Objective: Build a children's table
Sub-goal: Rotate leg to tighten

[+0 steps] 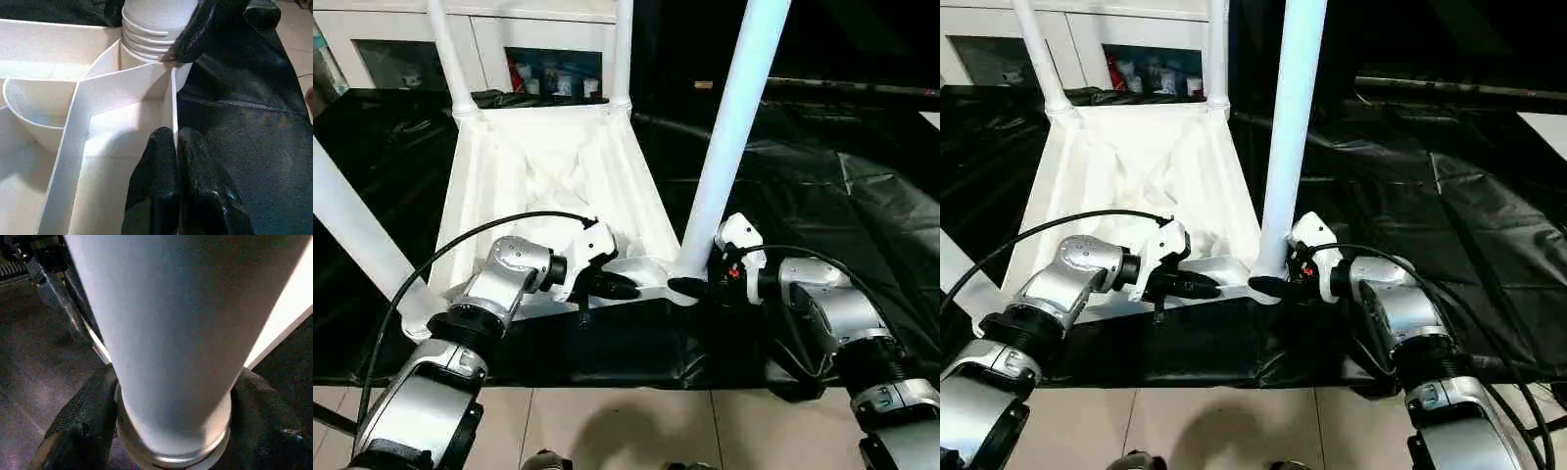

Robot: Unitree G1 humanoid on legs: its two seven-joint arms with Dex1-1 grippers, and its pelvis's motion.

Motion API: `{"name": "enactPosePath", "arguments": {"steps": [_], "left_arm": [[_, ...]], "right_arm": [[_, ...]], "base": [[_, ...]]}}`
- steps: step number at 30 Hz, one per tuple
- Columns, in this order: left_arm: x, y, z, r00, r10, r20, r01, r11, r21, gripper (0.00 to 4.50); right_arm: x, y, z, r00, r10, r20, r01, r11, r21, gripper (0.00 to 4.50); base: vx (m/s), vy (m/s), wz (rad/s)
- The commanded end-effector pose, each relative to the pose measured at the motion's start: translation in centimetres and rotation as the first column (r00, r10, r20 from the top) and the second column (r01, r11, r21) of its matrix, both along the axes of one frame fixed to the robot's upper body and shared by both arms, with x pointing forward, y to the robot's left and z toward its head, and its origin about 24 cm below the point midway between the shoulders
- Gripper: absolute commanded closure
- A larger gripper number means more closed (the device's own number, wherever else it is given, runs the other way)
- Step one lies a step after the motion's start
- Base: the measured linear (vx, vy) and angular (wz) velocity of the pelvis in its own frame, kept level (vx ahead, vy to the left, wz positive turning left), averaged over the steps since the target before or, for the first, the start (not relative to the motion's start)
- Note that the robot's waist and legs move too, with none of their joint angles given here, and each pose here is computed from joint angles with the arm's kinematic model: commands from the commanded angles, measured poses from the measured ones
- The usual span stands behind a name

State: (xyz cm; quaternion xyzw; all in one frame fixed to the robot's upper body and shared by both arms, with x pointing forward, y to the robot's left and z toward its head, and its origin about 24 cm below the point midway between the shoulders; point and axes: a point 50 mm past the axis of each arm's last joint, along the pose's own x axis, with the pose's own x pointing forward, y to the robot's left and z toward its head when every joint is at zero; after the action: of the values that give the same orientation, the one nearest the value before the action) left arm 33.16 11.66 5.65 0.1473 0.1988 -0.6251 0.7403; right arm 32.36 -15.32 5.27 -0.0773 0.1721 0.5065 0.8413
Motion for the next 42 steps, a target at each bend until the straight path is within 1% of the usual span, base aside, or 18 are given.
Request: {"name": "enactPosePath", "arguments": {"steps": [1,5,6,7,8,9,13,17,18,20,23,24,25,28,31,37,38,42], "left_arm": [[0.2,-1.7,0.0,0.999,0.038,0.031,-0.036,0.998,-0.042,4.5],[0.8,-2.3,-0.3,0.989,0.144,0.041,-0.143,0.989,-0.04,4.5],[1.1,-2.8,-0.4,0.981,0.191,0.043,-0.189,0.981,-0.045,4.5],[1.1,-2.8,-0.4,0.981,0.191,0.043,-0.189,0.981,-0.045,4.5],[1.7,-4.4,-0.7,0.946,0.323,0.043,-0.32,0.946,-0.052,4.5],[1.8,-5.1,-0.8,0.932,0.36,0.039,-0.358,0.932,-0.057,4.5],[1.7,-7.2,-0.9,0.907,0.414,0.074,-0.41,0.91,-0.061,4.5],[1.4,-8.2,-1.0,0.92,0.384,0.083,-0.38,0.923,-0.062,4.5],[1.4,-8.0,-1.0,0.921,0.379,0.088,-0.374,0.925,-0.061,4.5],[1.7,-7.3,-0.9,0.919,0.379,0.111,-0.376,0.925,-0.052,4.5],[1.8,-6.8,-0.8,0.922,0.366,0.125,-0.363,0.931,-0.047,4.5],[1.8,-6.4,-0.7,0.93,0.344,0.129,-0.341,0.939,-0.05,4.5],[1.8,-5.7,-0.5,0.94,0.311,0.138,-0.307,0.95,-0.051,4.5],[1.7,-4.0,-0.4,0.962,0.236,0.136,-0.233,0.972,-0.04,4.5],[1.2,-2.8,-0.2,0.984,0.13,0.126,-0.127,0.991,-0.027,4.5],[0.1,-1.8,0.5,0.998,-0.051,0.043,0.054,0.995,-0.087,4.5],[-0.1,-1.6,0.7,0.996,-0.085,0.031,0.088,0.992,-0.093,4.5],[-0.1,-1.4,0.8,0.995,-0.101,0.024,0.103,0.99,-0.096,4.5]], "right_arm": [[0.3,0.3,-1.3,0.987,-0.161,-0.009,0.162,0.987,0.027,1.72],[0.7,0.6,-2.2,0.953,-0.301,-0.027,0.302,0.953,0.028,1.73],[0.9,0.7,-2.6,0.922,-0.385,-0.032,0.386,0.922,0.031,1.73],[0.9,0.7,-2.6,0.922,-0.385,-0.032,0.386,0.922,0.031,1.73],[1.6,1.0,-3.3,0.785,-0.618,-0.046,0.619,0.784,0.036,1.73],[1.7,1.3,-3.6,0.732,-0.678,-0.062,0.68,0.732,0.035,1.73],[1.9,3.5,-3.5,0.703,-0.71,-0.049,0.712,0.7,0.057,1.73],[1.9,5.7,-3.0,0.77,-0.638,-0.035,0.638,0.764,0.101,1.73],[2.0,5.6,-2.7,0.775,-0.631,-0.038,0.63,0.767,0.123,1.38],[2.3,5.2,-1.9,0.782,-0.623,-0.019,0.617,0.769,0.169,1.01],[2.5,4.8,-1.6,0.787,-0.617,0.009,0.606,0.777,0.171,0.81],[2.6,4.3,-1.1,0.81,-0.585,0.034,0.573,0.802,0.17,0.81],[2.6,3.7,-0.6,0.842,-0.535,0.063,0.521,0.838,0.161,0.6],[1.9,2.1,0.1,0.933,-0.345,0.102,0.337,0.937,0.091,0.6],[0.8,0.6,0.6,0.979,-0.168,0.118,0.168,0.986,0.009,0.6],[-0.4,-1.0,0.8,0.997,0.01,0.071,-0.006,0.998,-0.06,0.6],[-0.6,-1.0,0.6,0.997,0.056,0.045,-0.051,0.994,-0.096,0.6],[-0.9,-0.9,0.3,0.996,0.091,0.02,-0.087,0.988,-0.13,0.6]], "base": [[0.0,0.0,0.0],[0.0,0.0,0.0],[0.0,0.0,0.0],[0.0,0.0,0.0],[0.0,0.0,0.0],[0.0,0.0,0.0],[0.0,0.0,0.0],[0.0,0.0,0.0],[0.0,0.0,0.0],[0.0,0.0,0.0],[0.0,0.0,0.0],[0.0,0.0,0.0],[0.0,0.0,0.0],[0.0,0.0,0.0],[0.0,0.0,0.0],[0.0,0.0,0.0],[0.0,0.0,0.0],[0.0,0.0,0.0]]}}
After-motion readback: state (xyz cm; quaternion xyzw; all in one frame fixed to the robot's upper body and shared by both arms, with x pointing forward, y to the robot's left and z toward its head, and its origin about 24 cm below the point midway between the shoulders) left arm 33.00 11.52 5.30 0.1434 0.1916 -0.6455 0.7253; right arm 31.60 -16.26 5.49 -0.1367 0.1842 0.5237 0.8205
